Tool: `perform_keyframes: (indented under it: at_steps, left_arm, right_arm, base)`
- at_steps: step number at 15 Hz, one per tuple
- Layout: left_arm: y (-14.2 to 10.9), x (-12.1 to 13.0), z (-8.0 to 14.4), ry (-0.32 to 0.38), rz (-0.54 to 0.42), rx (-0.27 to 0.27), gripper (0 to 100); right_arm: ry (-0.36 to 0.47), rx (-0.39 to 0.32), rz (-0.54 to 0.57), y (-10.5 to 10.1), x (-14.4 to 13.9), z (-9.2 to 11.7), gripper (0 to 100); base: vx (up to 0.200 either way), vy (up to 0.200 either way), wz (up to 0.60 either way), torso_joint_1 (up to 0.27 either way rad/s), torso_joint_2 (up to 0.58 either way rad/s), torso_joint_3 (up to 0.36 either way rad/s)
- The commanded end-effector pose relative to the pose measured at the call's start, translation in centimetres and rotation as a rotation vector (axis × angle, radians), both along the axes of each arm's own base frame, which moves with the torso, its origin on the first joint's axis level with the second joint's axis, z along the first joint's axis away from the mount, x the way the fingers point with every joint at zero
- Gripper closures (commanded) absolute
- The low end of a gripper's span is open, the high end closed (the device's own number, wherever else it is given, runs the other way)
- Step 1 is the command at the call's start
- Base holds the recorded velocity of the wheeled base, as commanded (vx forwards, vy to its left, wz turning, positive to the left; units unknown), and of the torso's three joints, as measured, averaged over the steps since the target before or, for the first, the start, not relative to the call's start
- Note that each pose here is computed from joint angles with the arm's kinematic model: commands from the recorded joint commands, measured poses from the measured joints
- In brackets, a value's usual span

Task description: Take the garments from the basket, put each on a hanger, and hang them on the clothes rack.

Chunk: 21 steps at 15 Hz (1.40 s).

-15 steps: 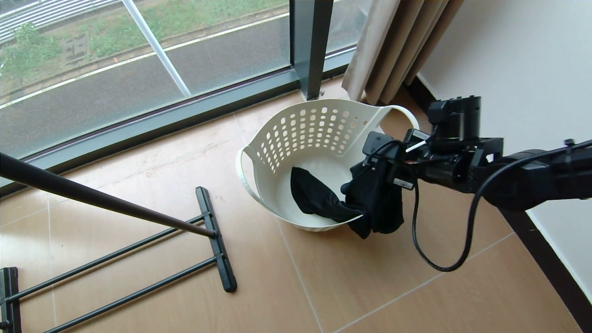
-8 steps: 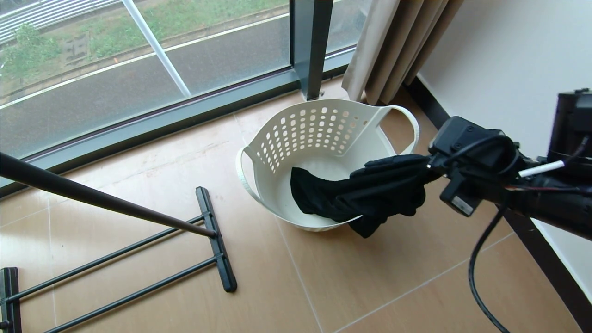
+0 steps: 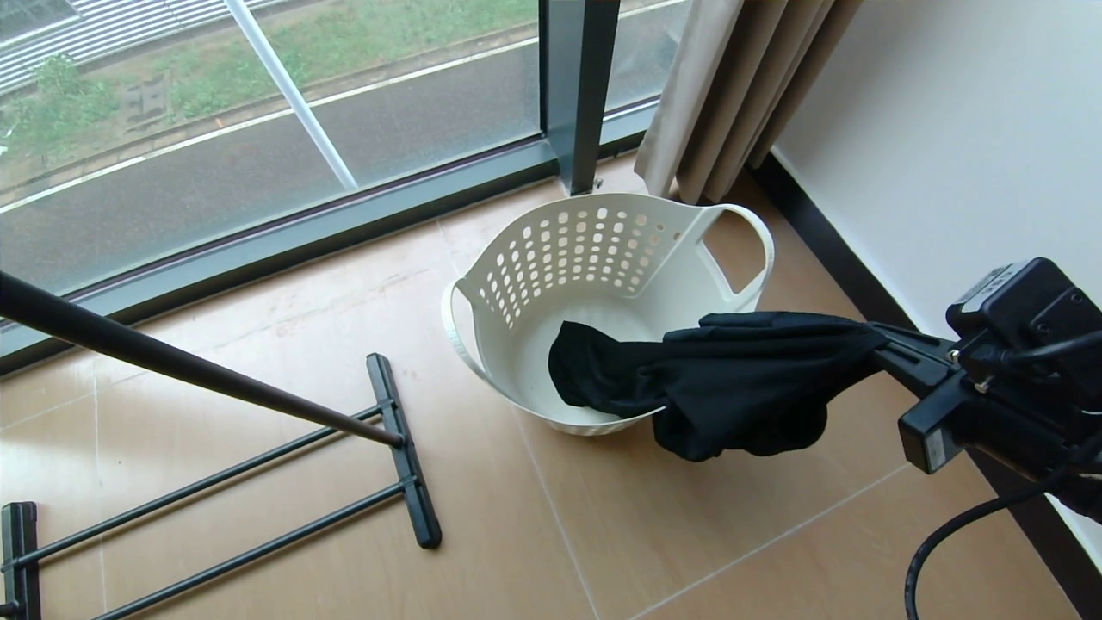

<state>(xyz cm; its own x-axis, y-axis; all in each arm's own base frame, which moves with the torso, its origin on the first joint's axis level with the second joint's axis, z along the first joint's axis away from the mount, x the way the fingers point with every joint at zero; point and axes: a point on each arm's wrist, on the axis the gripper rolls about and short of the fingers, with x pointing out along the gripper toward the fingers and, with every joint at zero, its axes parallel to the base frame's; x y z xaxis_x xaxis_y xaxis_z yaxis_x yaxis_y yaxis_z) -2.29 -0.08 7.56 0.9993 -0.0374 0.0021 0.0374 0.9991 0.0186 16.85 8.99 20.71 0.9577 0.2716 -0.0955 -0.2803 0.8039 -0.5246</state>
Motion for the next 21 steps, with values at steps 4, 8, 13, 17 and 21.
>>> perform_keyframes:
  at_steps: [4,8,13,17,21]
  left_arm:
    - [0.00,0.01,0.00,0.001,0.001,0.000,0]
    - [0.00,0.01,0.00,0.001,0.001,-0.002,0]
    - [0.00,0.01,0.00,0.001,0.002,-0.002,0]
    - [0.00,0.01,0.00,0.001,0.002,-0.002,0]
    - [0.00,0.01,0.00,0.001,0.001,-0.003,0]
  right_arm:
    - [-0.005,0.005,-0.003,0.24,0.53,-0.92,100]
    - [-0.004,0.005,-0.011,0.14,0.65,-0.96,100]
    - [0.010,-0.003,-0.028,-0.02,1.07,-1.27,100]
    - [0.012,-0.004,-0.031,-0.09,1.06,-1.38,100]
    - [0.015,-0.007,-0.031,-0.13,0.99,-1.47,100]
  base:
    - [0.000,0.000,0.00,0.004,0.00,0.190]
    - [0.000,0.000,0.00,0.001,0.00,0.205]
    - [0.000,0.000,0.00,-0.003,0.00,0.202]
    - [0.000,0.000,0.00,0.018,-0.20,0.018]
    - [0.000,0.000,0.00,0.072,-0.43,-0.150]
